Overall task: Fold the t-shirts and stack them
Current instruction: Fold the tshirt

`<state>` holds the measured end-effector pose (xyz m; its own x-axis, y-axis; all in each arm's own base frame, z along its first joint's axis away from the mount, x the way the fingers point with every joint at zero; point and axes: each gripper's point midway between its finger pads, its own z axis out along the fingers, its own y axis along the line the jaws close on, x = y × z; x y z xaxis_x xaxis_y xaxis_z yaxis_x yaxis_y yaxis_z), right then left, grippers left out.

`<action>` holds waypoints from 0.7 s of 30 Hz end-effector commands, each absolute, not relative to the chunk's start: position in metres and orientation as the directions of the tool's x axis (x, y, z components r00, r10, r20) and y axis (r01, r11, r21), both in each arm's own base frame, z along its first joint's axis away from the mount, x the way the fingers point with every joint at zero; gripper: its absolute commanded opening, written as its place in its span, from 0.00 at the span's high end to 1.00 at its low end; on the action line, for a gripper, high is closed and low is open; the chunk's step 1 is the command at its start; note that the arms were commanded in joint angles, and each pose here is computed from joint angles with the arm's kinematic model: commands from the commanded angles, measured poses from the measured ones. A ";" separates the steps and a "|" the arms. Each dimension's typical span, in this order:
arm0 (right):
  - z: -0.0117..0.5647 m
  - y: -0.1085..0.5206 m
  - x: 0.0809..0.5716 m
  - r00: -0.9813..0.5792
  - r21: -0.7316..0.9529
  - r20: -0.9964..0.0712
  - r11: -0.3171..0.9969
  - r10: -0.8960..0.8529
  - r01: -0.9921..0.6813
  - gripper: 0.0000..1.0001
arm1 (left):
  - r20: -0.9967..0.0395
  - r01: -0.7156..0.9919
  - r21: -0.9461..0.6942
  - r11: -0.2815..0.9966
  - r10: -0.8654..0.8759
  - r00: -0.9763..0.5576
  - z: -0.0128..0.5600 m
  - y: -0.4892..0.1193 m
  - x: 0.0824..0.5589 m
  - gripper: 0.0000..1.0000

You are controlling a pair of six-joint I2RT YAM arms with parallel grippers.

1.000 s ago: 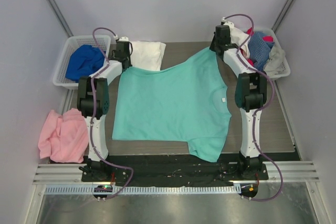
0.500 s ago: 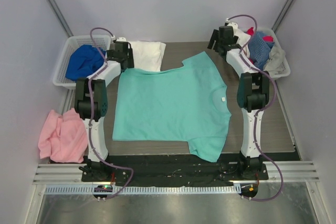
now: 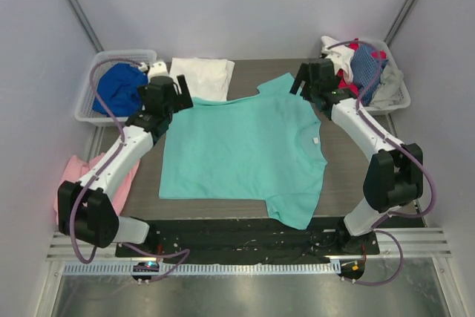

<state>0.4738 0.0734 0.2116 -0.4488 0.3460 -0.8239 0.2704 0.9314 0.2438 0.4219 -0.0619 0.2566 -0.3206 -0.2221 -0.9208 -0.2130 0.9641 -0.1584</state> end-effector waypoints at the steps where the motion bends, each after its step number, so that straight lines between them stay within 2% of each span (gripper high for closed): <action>1: 0.145 0.105 0.426 -0.619 0.181 -0.728 0.953 0.295 0.242 0.11 | -0.844 -0.224 -0.080 0.971 -0.186 -0.504 0.182 -0.073 0.393 0.00; 5: 0.129 0.112 0.384 -0.651 0.158 -0.709 0.961 0.269 0.226 0.10 | -0.825 -0.221 -0.084 0.972 -0.192 -0.531 0.168 -0.079 0.369 0.00; 10: 0.097 0.112 0.369 -0.710 0.122 -0.662 0.969 0.241 0.215 0.11 | -0.797 -0.227 -0.071 0.971 -0.192 -0.573 0.142 -0.081 0.362 0.00; 16: 0.098 0.113 0.396 -0.691 0.072 -0.696 0.977 0.194 0.202 0.11 | -0.785 -0.217 -0.021 0.976 -0.151 -0.600 0.134 -0.089 0.389 0.00; 21: 0.114 0.130 0.449 -0.656 0.066 -0.737 0.983 0.163 0.170 0.10 | -0.798 -0.198 0.030 0.980 -0.096 -0.595 0.140 -0.100 0.433 0.00</action>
<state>0.3968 0.1174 0.0841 -0.7427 0.1779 -0.6456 0.1907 0.9803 0.0509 0.3900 -0.0906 0.1144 -0.6567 -0.1273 -0.7433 -0.2030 0.9791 0.0116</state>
